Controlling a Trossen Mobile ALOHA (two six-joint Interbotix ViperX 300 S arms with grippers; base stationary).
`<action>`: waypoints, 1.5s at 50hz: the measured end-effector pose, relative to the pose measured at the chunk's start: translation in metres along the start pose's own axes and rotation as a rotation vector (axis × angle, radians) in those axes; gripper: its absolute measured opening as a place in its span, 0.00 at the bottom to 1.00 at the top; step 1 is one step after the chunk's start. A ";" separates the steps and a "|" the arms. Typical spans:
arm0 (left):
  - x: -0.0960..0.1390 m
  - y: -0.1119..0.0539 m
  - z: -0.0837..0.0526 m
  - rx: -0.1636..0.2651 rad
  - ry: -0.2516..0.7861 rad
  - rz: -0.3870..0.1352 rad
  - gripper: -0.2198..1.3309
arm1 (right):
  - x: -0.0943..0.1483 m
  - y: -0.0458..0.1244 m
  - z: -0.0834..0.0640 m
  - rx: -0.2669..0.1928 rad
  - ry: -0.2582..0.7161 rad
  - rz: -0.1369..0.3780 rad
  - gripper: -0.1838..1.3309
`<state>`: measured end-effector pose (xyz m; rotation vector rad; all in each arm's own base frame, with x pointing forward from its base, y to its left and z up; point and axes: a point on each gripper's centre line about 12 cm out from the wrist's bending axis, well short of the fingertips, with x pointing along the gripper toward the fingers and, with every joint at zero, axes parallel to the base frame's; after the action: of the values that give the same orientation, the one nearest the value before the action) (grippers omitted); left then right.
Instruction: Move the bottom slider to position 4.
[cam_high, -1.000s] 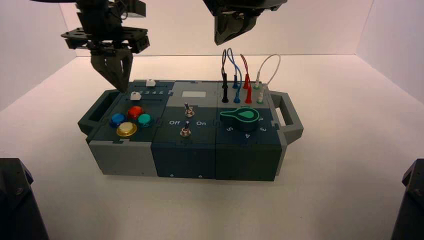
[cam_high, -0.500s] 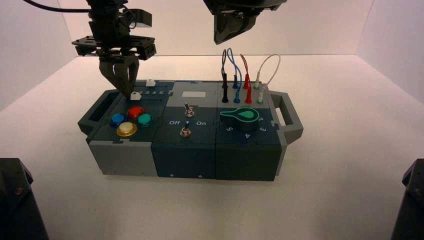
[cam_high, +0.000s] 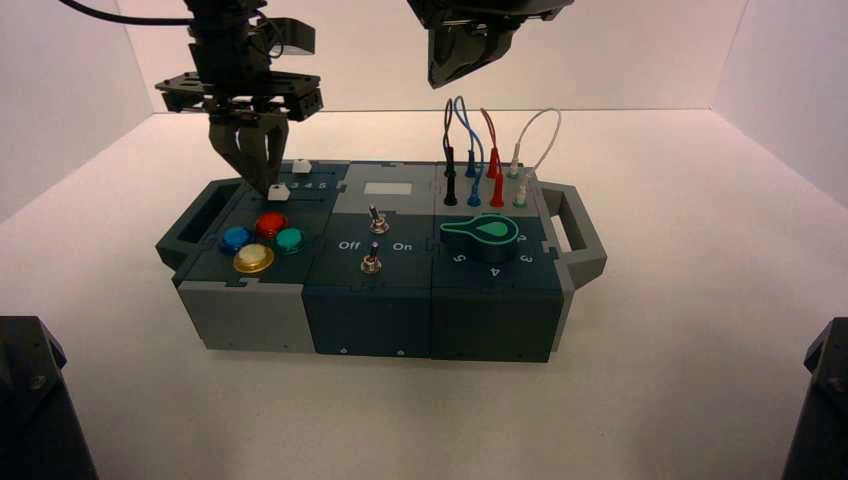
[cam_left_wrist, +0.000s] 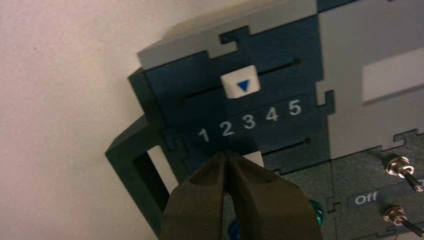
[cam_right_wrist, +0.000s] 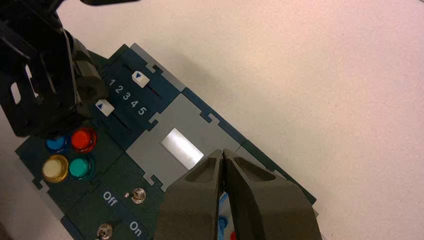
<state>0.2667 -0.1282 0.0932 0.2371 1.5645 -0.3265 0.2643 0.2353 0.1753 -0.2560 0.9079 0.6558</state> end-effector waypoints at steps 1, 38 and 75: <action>0.000 0.000 0.000 0.001 0.002 0.000 0.04 | 0.000 0.000 0.000 0.000 0.000 0.000 0.03; 0.001 -0.011 -0.001 0.038 0.004 -0.002 0.04 | 0.000 0.000 0.000 0.003 0.003 0.001 0.03; 0.001 -0.016 -0.002 0.051 0.005 -0.002 0.04 | 0.000 -0.001 0.000 0.007 0.001 -0.002 0.03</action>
<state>0.2595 -0.1421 0.0927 0.2764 1.5622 -0.3682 0.2653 0.2343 0.1755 -0.2514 0.9108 0.6511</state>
